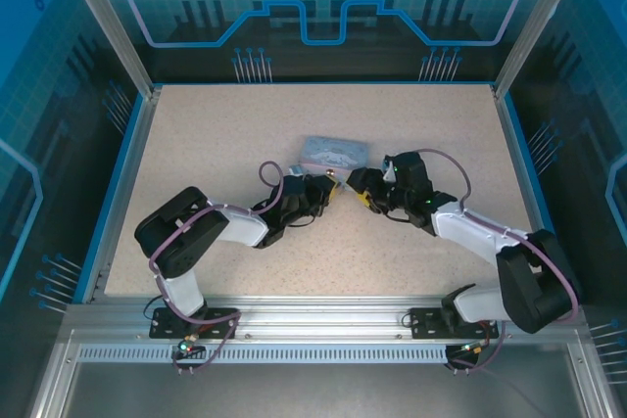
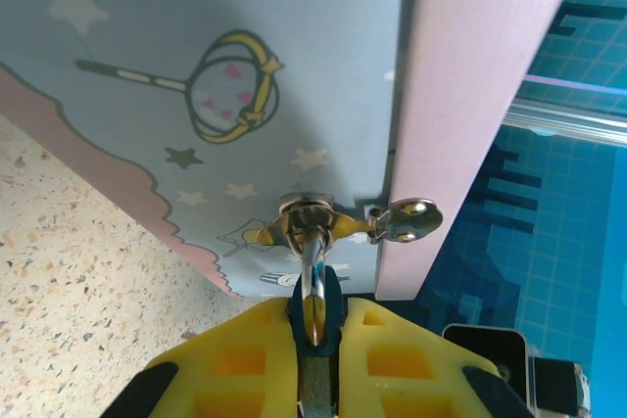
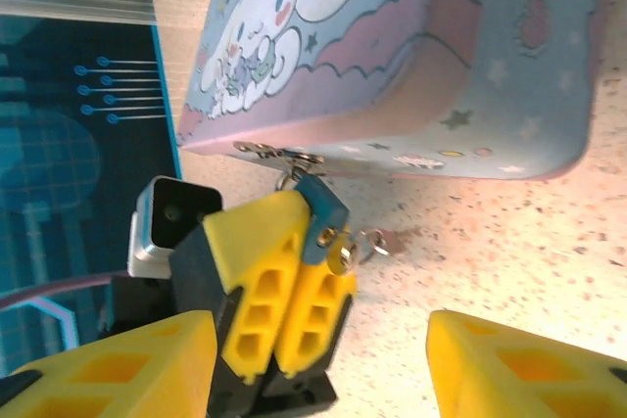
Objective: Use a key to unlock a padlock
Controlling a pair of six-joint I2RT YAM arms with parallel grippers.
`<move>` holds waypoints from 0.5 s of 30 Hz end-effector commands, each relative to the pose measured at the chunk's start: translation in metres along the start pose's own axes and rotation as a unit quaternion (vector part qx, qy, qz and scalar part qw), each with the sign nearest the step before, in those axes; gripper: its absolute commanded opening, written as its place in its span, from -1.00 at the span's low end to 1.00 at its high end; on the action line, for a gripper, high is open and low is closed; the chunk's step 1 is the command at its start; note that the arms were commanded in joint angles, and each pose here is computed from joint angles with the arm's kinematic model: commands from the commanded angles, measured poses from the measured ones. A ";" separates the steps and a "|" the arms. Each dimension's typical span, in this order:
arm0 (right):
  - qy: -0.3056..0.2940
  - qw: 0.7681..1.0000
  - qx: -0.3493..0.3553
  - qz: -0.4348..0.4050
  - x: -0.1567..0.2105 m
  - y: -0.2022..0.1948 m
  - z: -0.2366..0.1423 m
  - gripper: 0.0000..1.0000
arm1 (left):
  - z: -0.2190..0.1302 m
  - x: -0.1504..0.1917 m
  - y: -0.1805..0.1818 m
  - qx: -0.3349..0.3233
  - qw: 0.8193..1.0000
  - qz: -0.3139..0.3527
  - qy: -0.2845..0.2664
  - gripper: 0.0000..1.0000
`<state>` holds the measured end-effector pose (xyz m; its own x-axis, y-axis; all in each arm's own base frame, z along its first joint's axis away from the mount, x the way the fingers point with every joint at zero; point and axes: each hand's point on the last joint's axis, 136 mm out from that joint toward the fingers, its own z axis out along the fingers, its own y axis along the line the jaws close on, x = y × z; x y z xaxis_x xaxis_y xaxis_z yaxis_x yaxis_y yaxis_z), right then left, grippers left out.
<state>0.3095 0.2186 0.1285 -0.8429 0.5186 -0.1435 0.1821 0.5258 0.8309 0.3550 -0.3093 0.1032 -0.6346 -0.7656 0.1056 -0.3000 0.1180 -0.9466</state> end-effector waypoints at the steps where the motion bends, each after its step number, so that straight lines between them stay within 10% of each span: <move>1: -0.004 0.999 0.030 -0.034 -0.002 -0.011 -0.010 0.00 | 0.000 0.004 -0.024 0.047 0.999 0.014 0.014 -1.00; 15: 0.022 0.997 -0.064 0.026 -0.009 0.015 0.024 -0.40 | 0.001 0.006 -0.027 0.047 0.999 0.015 0.017 -1.00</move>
<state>0.3229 0.2305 0.1154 -0.8582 0.5038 -0.0986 0.1817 0.4777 0.8595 0.3545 -0.3114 0.1059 -0.6450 -0.7563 0.1101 -0.2924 0.1111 -0.9498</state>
